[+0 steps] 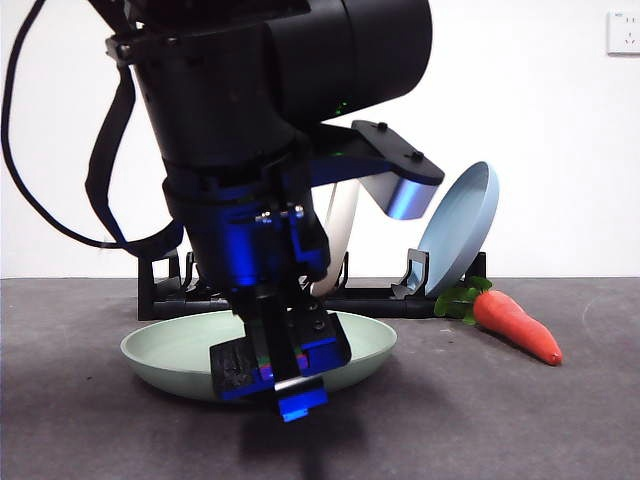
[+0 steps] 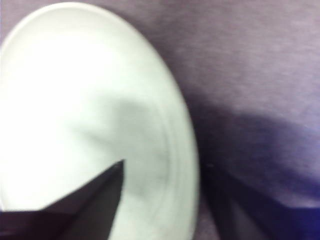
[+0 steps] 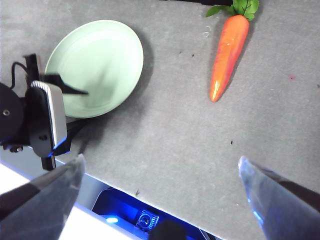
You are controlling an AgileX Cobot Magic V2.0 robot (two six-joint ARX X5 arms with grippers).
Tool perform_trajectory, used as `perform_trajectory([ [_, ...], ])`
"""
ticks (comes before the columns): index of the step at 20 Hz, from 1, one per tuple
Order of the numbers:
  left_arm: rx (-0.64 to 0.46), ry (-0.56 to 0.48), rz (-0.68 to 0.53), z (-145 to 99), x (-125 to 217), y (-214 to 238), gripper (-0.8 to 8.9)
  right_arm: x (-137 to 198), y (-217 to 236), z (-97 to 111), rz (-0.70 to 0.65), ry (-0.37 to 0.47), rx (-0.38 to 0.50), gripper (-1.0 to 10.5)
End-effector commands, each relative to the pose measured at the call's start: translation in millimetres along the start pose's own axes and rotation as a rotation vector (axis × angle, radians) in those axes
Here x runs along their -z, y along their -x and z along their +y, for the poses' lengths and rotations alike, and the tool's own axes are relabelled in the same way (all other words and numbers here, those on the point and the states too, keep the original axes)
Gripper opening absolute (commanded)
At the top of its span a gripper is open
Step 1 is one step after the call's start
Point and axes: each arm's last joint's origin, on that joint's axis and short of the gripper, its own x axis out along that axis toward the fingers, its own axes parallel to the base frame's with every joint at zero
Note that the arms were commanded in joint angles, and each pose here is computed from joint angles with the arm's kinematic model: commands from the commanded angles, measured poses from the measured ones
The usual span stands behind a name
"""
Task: Take the green plate from the plate rack,put the plate on the table,take the carrot from the table,put the carrot in the plate
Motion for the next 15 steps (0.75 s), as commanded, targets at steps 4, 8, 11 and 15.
perform_trajectory([
  [4, 0.05, 0.082, -0.036, 12, -3, 31, 2.91, -5, -5, -2, 0.001, -0.008, -0.003, 6.0],
  [8, 0.026, 0.246, -0.221, 52, -18, 101, 2.91, -21, -22, -10, -0.008, -0.013, -0.002, 6.0],
  [11, 0.043, 0.441, -0.419, 86, -17, 173, 2.91, -42, -49, -23, -0.02, -0.032, 0.0, 6.0],
  [15, 0.079, 0.594, -0.653, 121, 4, 255, 2.91, -66, -105, -43, -0.003, -0.045, -0.006, 6.0],
])
